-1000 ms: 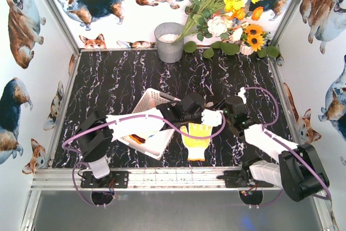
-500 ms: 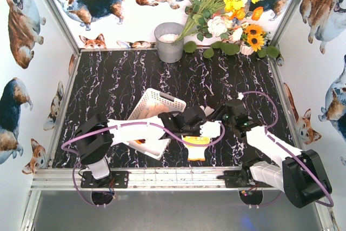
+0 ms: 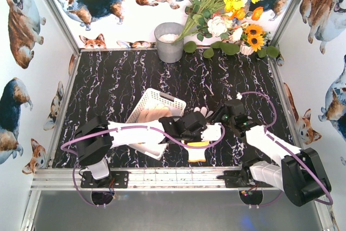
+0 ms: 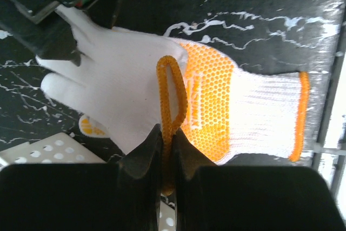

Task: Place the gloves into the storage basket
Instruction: Pair the glove with the glove.

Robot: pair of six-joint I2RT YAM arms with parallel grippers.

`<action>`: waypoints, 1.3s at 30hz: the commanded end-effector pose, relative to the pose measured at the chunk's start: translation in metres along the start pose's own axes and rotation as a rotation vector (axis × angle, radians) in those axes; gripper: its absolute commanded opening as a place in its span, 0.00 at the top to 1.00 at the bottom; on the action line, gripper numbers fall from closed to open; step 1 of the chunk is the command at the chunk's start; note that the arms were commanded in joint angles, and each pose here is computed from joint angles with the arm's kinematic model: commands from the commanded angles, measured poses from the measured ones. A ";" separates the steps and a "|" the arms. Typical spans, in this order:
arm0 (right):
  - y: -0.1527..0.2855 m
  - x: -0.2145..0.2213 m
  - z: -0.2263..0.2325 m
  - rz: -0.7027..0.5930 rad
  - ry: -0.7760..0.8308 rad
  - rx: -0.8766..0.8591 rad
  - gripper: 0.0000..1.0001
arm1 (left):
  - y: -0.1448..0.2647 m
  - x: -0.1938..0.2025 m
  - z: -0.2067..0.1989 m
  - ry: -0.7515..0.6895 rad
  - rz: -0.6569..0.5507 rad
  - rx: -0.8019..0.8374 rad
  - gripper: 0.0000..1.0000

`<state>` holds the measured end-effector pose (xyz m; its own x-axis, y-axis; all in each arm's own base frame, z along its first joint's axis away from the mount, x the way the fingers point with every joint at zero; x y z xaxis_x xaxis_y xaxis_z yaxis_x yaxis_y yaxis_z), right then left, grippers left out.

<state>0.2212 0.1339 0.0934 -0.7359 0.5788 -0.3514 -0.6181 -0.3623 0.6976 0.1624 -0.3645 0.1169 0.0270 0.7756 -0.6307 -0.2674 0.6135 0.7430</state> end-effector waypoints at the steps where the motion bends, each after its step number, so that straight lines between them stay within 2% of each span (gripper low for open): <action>1: 0.002 -0.003 0.006 -0.008 0.016 -0.033 0.57 | 0.009 -0.014 -0.016 0.089 -0.054 0.029 1.00; 10: 0.009 -0.001 0.011 0.007 0.048 -0.069 0.53 | 0.013 -0.021 -0.036 0.201 -0.079 0.015 1.00; 16: 0.019 -0.001 0.011 0.015 0.095 -0.067 0.42 | 0.012 -0.013 -0.061 0.269 -0.050 0.087 1.00; 20: 0.026 0.000 0.008 0.020 0.112 -0.041 0.38 | 0.010 -0.013 -0.080 0.295 -0.064 0.143 0.96; 24: 0.036 0.004 0.009 0.044 0.115 -0.042 0.35 | 0.013 -0.013 -0.084 0.342 -0.082 0.154 0.77; 29: 0.055 0.011 0.009 0.127 0.134 -0.001 0.28 | 0.038 -0.030 -0.078 0.423 -0.175 0.138 0.43; 32: 0.070 0.016 0.009 0.182 0.145 0.031 0.25 | 0.052 -0.039 -0.068 0.529 -0.212 0.103 0.35; 34: 0.078 0.020 0.009 0.217 0.141 0.039 0.25 | 0.056 -0.038 -0.055 0.640 -0.204 0.064 0.36; 39: 0.083 0.031 0.002 0.272 0.113 0.055 0.27 | 0.052 -0.036 -0.030 0.939 -0.176 0.037 0.49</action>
<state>0.1615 0.1243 0.1368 -0.8778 0.4020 -0.2605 -0.4319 -0.4289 0.7934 0.1009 -0.3643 0.1666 -0.5435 0.4090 -0.7331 -0.2524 0.7532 0.6074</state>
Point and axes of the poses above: each gripper's point midway between its finger pads, its own y axis back along the fingers, its own z axis along the line the jaws close on, x = y × z, the point moved 5 cm from there along y, back along the fingers, and after that the axes turned 4 degrees about y, right-handed, at the moved point
